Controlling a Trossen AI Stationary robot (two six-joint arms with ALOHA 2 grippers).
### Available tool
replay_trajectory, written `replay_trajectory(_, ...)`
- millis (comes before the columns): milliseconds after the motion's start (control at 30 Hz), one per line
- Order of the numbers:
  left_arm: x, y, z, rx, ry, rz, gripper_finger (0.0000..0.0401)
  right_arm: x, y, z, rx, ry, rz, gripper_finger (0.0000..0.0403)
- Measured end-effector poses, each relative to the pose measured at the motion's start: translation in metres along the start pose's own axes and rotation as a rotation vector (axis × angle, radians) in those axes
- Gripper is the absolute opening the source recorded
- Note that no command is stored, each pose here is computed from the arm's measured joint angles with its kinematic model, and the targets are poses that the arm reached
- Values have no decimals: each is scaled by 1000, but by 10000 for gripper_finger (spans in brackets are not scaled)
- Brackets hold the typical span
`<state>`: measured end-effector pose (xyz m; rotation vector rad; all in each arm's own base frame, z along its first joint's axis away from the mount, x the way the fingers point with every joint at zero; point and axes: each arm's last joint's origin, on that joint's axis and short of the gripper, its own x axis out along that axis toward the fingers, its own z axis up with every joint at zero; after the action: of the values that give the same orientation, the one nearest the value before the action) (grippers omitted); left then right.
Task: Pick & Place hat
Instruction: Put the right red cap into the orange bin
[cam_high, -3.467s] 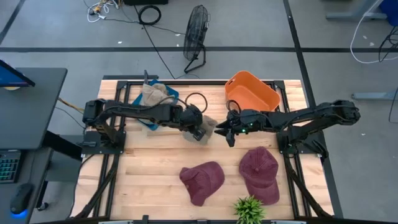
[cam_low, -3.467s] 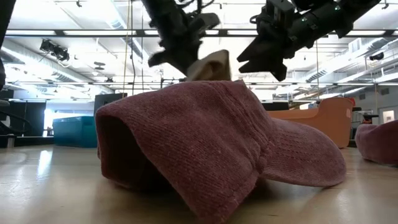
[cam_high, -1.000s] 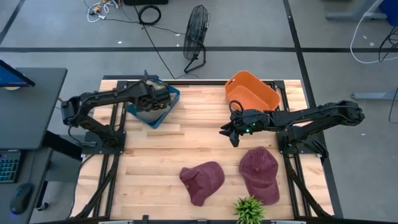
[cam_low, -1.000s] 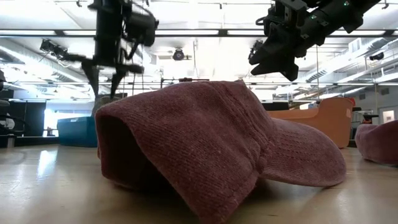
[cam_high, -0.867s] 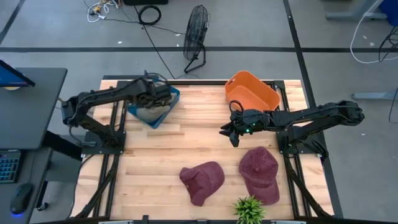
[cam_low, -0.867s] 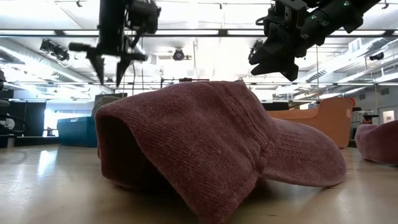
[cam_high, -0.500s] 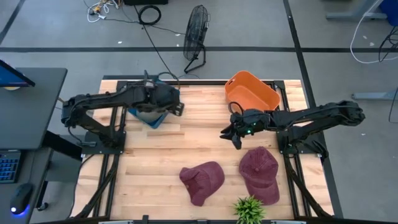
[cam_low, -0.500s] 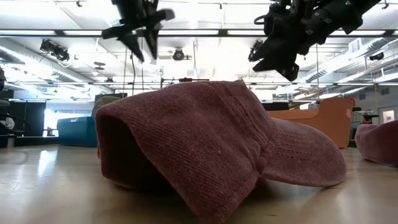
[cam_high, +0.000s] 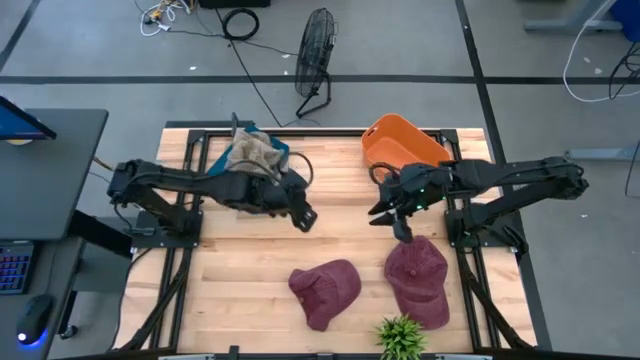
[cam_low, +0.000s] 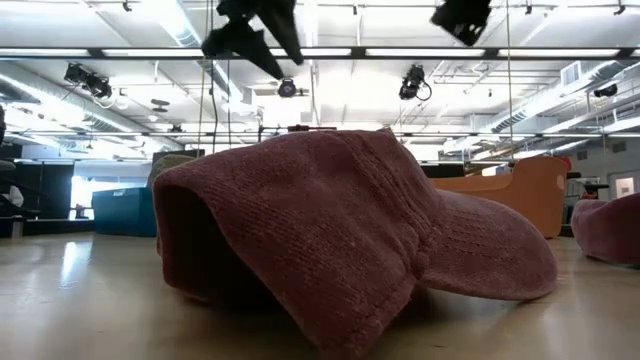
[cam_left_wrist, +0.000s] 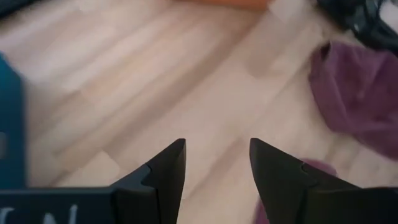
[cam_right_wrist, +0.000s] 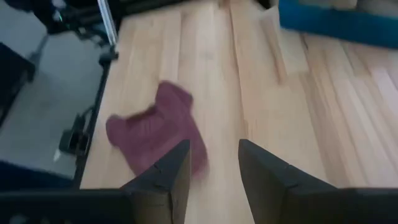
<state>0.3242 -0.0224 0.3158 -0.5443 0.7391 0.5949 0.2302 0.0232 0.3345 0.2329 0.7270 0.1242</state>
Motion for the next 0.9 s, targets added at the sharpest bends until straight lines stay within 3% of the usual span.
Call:
replay_trajectory(133, 23, -16, -12, 37, 51, -36, 181, -13, 7, -9, 32, 176, 4, 139)
replay_trajectory(400, 54, -48, -23, 93, 21, -207, 181, -7, 28, -52, 153, 522, 99, 139)
replay_trajectory(500, 59, -49, -23, 90, 16, -206, 181, 3, 31, -72, 187, 599, 57, 139)
replay_trajectory(667, 64, -48, -24, 99, 24, -191, 181, 27, 27, -112, 123, 663, -62, 139)
replay_trajectory(800, 64, -48, -24, 107, 23, -191, 181, 38, 15, -139, 189, 718, -184, 139)
replay_trajectory(900, 64, -48, -24, 107, 26, -195, 181, 41, 14, -148, 222, 764, -145, 139)
